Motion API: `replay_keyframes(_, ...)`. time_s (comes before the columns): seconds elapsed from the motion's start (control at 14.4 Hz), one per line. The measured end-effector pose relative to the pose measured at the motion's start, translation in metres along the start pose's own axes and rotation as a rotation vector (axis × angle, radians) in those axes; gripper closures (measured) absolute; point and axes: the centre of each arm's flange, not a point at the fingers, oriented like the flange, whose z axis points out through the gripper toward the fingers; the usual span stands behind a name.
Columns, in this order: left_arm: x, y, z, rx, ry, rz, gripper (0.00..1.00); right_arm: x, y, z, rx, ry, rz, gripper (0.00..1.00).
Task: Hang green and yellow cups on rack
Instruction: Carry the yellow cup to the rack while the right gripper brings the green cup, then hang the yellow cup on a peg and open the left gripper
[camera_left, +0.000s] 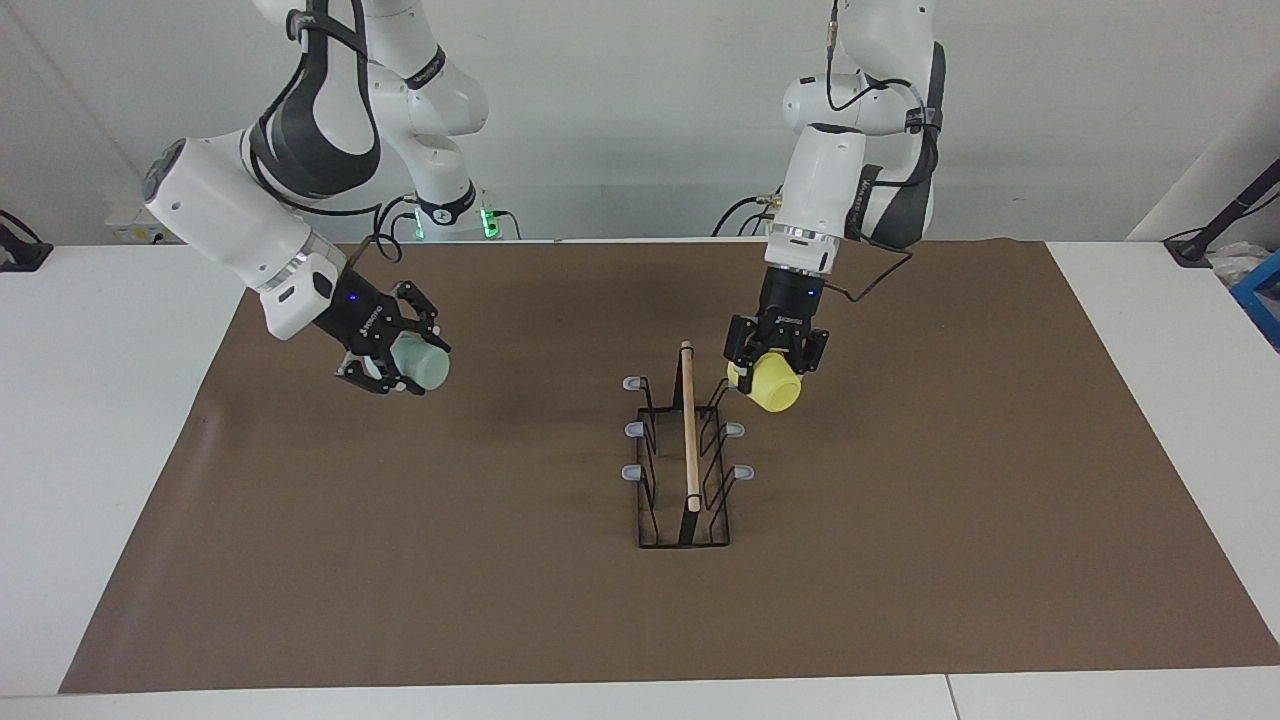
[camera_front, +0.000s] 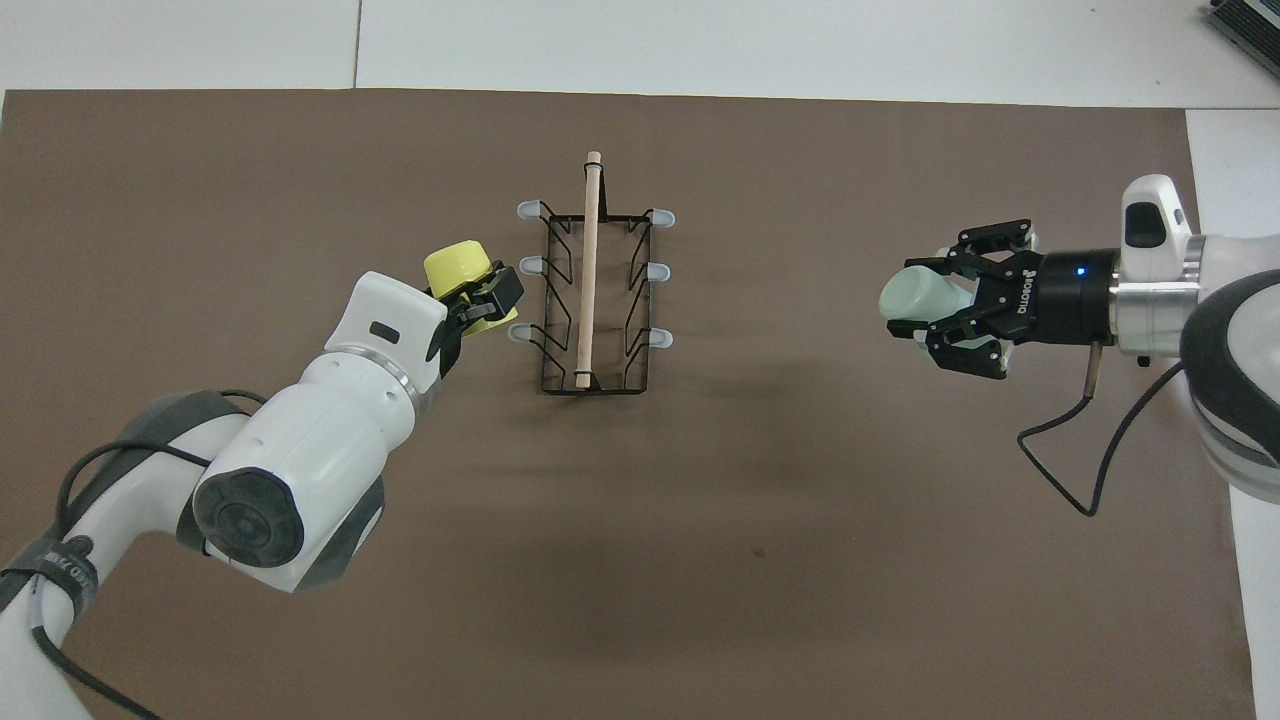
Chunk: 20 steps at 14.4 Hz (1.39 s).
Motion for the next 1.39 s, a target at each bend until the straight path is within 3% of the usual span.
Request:
replay_keyframes(0.21,0.001,0.004,0.011,-0.01,-0.01,-0.003,0.31,-0.006,-0.015,0.005,-0.03,0.156,-0.057,0.34)
replay_keyframes(0.42,-0.006,0.01,0.021,-0.017,-0.034,0.004,0.31,-0.001,-0.038,0.021,-0.065,0.369,-0.074,0.34)
replay_keyframes(0.7,-0.027,0.023,0.026,0.015,-0.098,0.032,0.31,0.014,-0.073,0.071,-0.162,0.588,-0.055,0.34)
replay_keyframes(1.05,-0.035,0.032,0.022,0.085,-0.151,0.038,0.31,0.026,-0.134,0.148,-0.232,0.704,0.018,0.34)
replay_keyframes(1.25,-0.039,0.037,0.019,0.116,-0.175,0.051,0.34,0.015,-0.137,0.177,-0.268,0.695,-0.009,0.34)
replay_keyframes(1.39,-0.042,0.037,0.019,0.154,-0.202,0.059,0.15,0.001,-0.127,0.195,-0.312,0.693,0.002,0.34)
